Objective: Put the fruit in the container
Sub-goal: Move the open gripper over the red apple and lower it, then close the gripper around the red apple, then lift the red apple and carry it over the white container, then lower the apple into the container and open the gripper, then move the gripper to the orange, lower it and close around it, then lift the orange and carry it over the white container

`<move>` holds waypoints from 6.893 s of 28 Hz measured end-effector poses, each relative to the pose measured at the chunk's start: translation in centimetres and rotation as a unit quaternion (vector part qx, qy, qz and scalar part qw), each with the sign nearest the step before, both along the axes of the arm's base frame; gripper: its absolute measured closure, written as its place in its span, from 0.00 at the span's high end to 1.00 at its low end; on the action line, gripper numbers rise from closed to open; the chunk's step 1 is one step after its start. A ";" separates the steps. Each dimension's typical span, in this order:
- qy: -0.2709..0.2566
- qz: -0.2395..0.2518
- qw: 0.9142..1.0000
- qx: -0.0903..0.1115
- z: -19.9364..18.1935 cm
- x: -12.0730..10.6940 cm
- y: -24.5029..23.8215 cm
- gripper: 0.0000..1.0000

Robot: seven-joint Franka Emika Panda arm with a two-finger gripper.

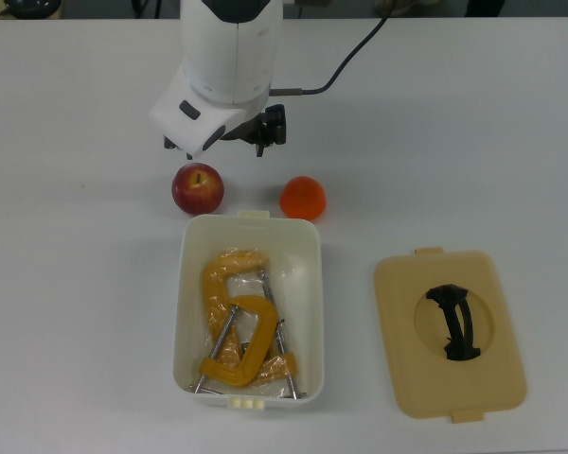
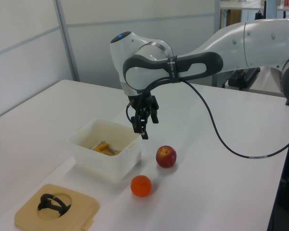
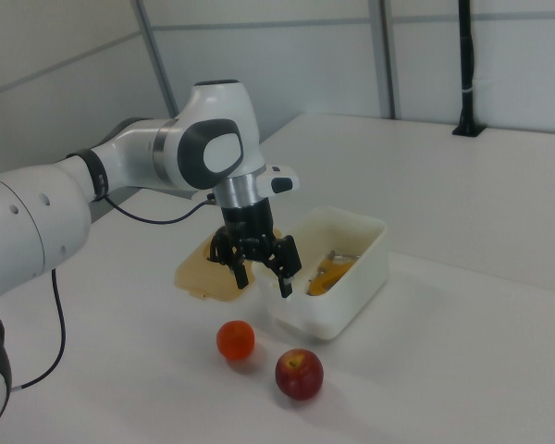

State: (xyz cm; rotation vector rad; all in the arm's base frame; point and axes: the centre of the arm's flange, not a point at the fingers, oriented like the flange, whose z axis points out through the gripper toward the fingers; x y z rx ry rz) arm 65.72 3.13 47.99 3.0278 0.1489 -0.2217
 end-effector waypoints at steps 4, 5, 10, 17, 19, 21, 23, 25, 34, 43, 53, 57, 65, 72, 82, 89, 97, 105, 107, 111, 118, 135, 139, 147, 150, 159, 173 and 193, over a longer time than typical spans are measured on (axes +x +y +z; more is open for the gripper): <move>-0.001 -0.003 1.000 -0.002 0.1 0.0 -0.4 1.00; -0.001 -0.004 1.000 -0.003 0.1 0.0 -0.6 1.00; -0.002 -0.012 1.000 -0.004 0.3 0.0 -1.6 1.00; 0.017 -0.015 1.000 -0.006 0.3 -0.7 -2.1 1.00; 0.012 -0.012 1.000 -0.006 0.3 -0.8 -2.1 1.00; -0.004 -0.008 1.000 -0.005 -0.2 -0.9 -2.1 1.00; -0.024 -0.003 1.000 -0.004 -1.2 -1.2 -2.0 1.00; -0.033 0.000 0.999 -0.004 -2.3 -1.6 -1.9 1.00; -0.040 0.021 0.998 -0.031 -6.8 -3.1 -2.8 1.00; -0.013 0.039 0.997 -0.060 -11.1 -3.8 -4.2 1.00; 0.010 0.051 0.997 -0.064 -14.5 -3.6 -4.1 1.00; 0.007 0.056 0.996 -0.062 -15.4 -3.3 -3.9 0.99; 0.003 0.066 0.995 -0.072 -15.7 -3.1 -4.0 0.91; -0.024 0.053 0.996 -0.065 -12.3 -2.1 -4.1 0.90; -0.122 -0.012 0.992 0.009 1.4 0.4 -3.7 0.90; -0.221 -0.049 0.974 0.030 3.1 2.8 -3.1 0.90; -0.216 -0.044 0.974 0.046 -2.3 4.7 -1.2 0.90; -0.227 -0.035 0.972 0.054 -4.2 5.6 0.7 0.96; -0.230 -0.034 0.971 0.053 -3.8 5.7 0.7 1.00; -0.204 -0.038 0.977 0.046 -2.9 4.9 0.4 1.00; -0.092 -0.027 0.995 0.022 -1.5 1.6 0.2 1.00; 0.110 0.101 0.989 0.014 -10.7 -3.9 10.1 1.00; 0.114 0.114 0.987 -0.003 -12.2 -3.8 10.5 1.00; 0.091 0.127 0.987 -0.028 -14.3 -2.6 10.5 1.00; 0.083 0.128 0.988 -0.035 -15.4 -2.2 10.4 1.00; 0.054 0.126 0.990 -0.036 -16.7 -1.5 11.7 1.00; 0.028 0.132 0.990 -0.032 -15.8 -1.0 12.9 0.81; -0.038 0.074 0.997 0.002 -2.0 0.3 11.0 0.81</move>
